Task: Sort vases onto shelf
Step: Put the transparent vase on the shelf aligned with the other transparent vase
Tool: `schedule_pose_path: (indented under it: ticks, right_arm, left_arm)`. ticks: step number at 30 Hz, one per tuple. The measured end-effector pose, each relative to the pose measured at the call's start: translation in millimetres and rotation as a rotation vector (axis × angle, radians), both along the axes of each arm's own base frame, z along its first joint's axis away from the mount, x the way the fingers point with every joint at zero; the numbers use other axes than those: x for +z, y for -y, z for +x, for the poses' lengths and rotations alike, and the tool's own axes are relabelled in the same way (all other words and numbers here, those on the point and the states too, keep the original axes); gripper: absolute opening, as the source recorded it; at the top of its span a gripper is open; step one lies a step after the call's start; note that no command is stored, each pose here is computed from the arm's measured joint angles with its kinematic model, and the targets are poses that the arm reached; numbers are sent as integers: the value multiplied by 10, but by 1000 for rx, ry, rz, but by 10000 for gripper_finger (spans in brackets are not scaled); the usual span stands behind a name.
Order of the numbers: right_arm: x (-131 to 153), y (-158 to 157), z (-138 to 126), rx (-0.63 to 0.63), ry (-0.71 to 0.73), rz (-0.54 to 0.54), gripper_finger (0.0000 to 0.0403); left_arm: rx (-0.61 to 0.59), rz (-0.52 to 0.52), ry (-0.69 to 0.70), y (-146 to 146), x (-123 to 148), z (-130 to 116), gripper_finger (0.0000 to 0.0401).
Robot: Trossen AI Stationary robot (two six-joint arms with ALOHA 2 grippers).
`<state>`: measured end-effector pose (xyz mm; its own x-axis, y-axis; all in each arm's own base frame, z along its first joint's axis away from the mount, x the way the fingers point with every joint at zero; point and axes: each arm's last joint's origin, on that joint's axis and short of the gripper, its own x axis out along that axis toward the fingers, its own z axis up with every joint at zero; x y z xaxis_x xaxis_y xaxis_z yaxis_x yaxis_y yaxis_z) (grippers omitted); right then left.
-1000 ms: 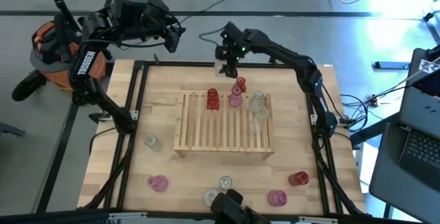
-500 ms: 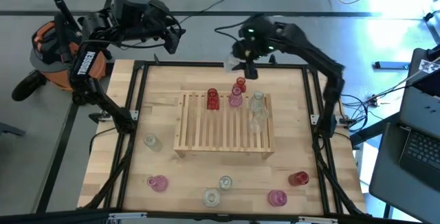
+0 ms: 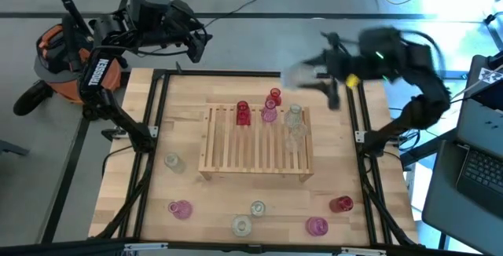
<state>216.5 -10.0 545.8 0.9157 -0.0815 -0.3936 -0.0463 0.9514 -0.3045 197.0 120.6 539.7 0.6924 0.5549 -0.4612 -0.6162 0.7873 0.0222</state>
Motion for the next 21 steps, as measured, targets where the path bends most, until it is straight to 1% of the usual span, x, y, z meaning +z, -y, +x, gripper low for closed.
schedule_pose_path:
  ticks: [3,5,9,13,18,21]
  right_arm:
    - [37,-349,-37,75,35,3,182]
    - [37,-544,-49,110,43,24,182]
    - [-14,-892,-49,121,25,97,182]
    - [-173,-1236,6,128,-43,163,182]
    - [-456,-1580,5,149,-206,240,182]
    - [-612,-1699,-23,84,-269,273,182]
  left_arm:
    - [-30,-12,7,9,0,4,211]
    - [-43,-18,10,12,0,6,212]
    - [-79,-7,-4,19,-4,9,212]
    - [-84,-7,-17,21,-12,5,212]
    - [-51,-55,22,21,-10,6,212]
    - [-26,-76,73,13,14,17,212]
